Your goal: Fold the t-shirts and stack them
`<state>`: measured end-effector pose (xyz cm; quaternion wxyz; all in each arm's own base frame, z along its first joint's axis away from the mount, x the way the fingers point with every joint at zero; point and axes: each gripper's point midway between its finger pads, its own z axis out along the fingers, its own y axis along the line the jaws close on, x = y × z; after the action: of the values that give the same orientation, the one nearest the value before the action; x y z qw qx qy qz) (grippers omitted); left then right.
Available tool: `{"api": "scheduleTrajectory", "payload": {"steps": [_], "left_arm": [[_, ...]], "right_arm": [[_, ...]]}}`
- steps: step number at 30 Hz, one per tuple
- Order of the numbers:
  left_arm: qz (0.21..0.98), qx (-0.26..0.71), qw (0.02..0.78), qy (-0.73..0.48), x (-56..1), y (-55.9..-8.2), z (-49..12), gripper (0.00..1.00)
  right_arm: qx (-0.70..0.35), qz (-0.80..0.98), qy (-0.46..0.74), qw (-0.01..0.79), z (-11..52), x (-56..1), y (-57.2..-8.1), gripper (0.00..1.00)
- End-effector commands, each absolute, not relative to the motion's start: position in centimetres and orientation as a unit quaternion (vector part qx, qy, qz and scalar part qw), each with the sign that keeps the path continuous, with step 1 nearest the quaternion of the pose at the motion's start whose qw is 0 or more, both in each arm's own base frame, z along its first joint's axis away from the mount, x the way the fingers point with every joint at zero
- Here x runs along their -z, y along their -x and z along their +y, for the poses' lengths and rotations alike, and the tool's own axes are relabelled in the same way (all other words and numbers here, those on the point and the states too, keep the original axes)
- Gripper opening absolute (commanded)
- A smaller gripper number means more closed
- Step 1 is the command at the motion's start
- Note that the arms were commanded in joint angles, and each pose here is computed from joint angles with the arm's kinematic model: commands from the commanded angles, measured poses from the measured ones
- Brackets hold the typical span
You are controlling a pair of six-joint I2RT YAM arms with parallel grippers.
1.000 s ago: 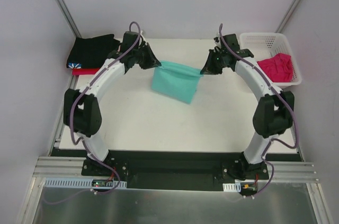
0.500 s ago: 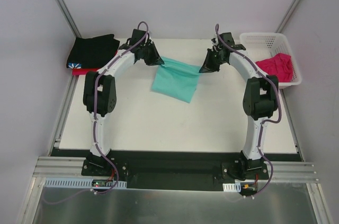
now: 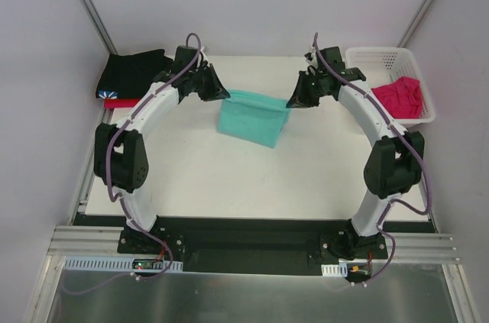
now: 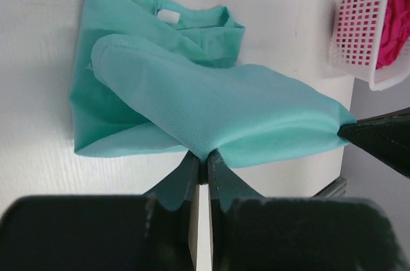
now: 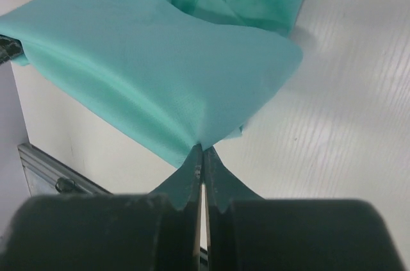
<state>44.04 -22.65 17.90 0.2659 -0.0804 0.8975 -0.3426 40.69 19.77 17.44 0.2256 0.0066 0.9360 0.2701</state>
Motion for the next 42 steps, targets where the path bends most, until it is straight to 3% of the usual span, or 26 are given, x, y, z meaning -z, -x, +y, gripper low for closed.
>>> {"api": "scheduleTrajectory", "payload": {"steps": [1, 13, 19, 31, 42], "left_arm": [[0.884, 0.342, 0.309, 0.079, -21.6, -41.7, -20.9, 0.0], [0.877, 0.334, 0.334, 0.088, -22.4, -33.6, -18.2, 0.0], [0.877, 0.333, 0.334, 0.088, -21.9, -33.3, -18.0, 0.0], [0.892, 0.327, 0.295, 0.097, -19.7, -37.0, -19.4, 0.0], [0.89, 0.319, 0.313, 0.086, -22.2, -32.6, -17.7, 0.0]], "right_arm": [[-0.256, 0.936, 0.0, 0.24, 19.4, -20.0, -36.7, 0.01], [-0.24, 0.942, 0.011, 0.234, 20.6, -18.5, -27.8, 0.01], [-0.231, 0.943, 0.013, 0.238, 20.7, -18.3, -28.1, 0.01], [-0.234, 0.95, 0.018, 0.207, 22.3, -16.7, -31.8, 0.01], [-0.252, 0.947, 0.027, 0.198, 23.4, -17.4, -26.9, 0.01]]}}
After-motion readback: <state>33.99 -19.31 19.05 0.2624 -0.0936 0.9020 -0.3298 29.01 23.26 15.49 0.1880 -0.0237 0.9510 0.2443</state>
